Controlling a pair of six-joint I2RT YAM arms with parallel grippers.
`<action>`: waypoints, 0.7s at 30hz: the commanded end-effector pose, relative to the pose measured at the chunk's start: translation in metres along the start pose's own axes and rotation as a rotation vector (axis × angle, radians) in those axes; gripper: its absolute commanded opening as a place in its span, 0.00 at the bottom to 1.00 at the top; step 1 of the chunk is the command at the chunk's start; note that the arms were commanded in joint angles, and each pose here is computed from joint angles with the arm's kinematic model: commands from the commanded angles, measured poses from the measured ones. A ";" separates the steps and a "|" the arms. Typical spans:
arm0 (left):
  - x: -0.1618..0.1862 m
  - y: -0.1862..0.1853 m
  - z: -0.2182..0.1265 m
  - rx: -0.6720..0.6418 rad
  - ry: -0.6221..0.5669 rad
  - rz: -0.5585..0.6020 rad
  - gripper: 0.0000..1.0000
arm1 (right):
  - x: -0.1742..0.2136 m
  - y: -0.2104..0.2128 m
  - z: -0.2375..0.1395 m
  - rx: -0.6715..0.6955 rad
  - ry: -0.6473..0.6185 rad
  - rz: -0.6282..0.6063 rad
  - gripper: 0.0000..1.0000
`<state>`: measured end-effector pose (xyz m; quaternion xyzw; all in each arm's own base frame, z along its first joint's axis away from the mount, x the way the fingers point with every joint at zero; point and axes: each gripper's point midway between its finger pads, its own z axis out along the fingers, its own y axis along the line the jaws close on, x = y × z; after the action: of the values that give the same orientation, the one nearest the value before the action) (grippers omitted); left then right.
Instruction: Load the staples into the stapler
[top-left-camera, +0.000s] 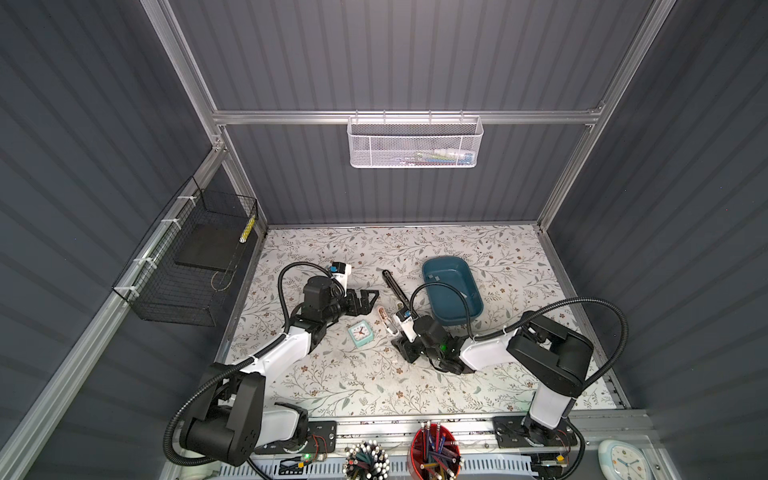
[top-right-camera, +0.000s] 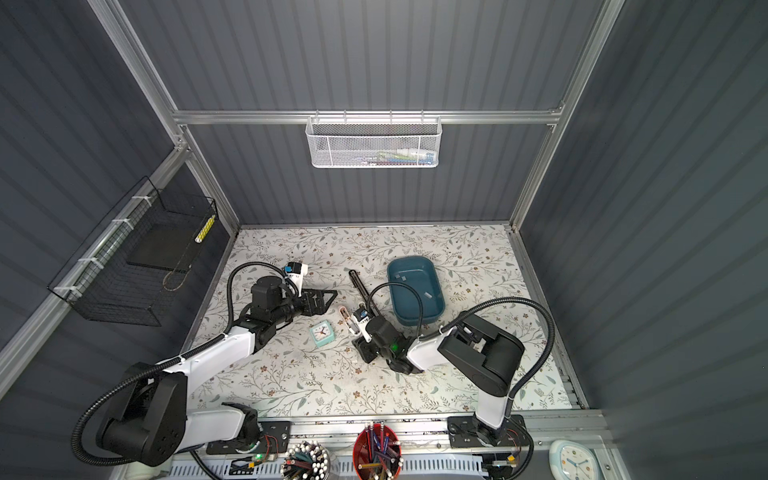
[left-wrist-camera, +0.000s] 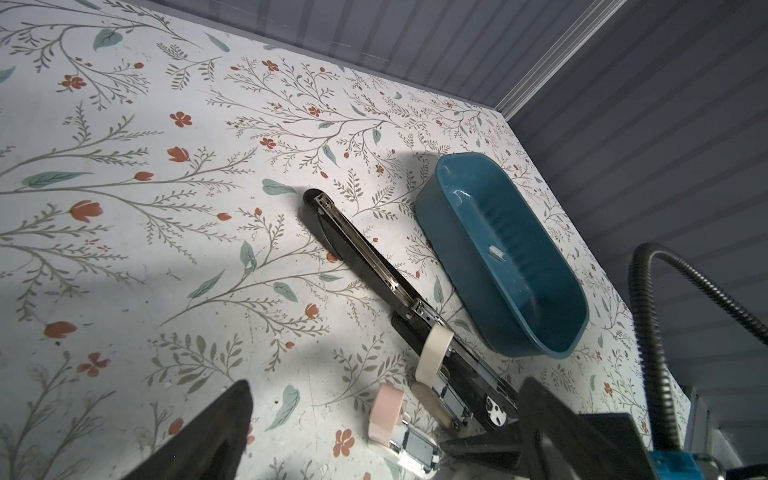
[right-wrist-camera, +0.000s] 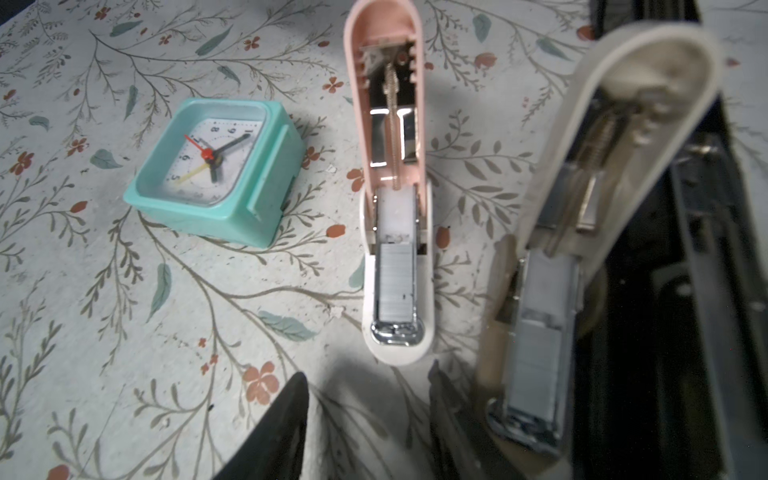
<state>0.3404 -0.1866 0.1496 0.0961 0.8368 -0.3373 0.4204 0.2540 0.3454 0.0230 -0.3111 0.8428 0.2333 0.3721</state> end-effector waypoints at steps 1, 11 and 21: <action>-0.005 -0.007 0.003 0.034 0.010 0.028 1.00 | 0.006 -0.013 0.006 0.058 0.021 0.007 0.50; 0.000 -0.006 0.011 0.056 0.034 0.017 1.00 | 0.006 -0.017 0.025 0.053 0.051 -0.015 0.50; 0.009 -0.008 0.016 0.093 0.053 -0.004 0.94 | 0.011 -0.008 0.024 0.024 0.064 -0.032 0.37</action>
<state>0.3378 -0.1969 0.1331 0.1108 0.8418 -0.3581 0.3885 0.2790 0.3602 0.0217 -0.3120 0.8374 0.2256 0.3880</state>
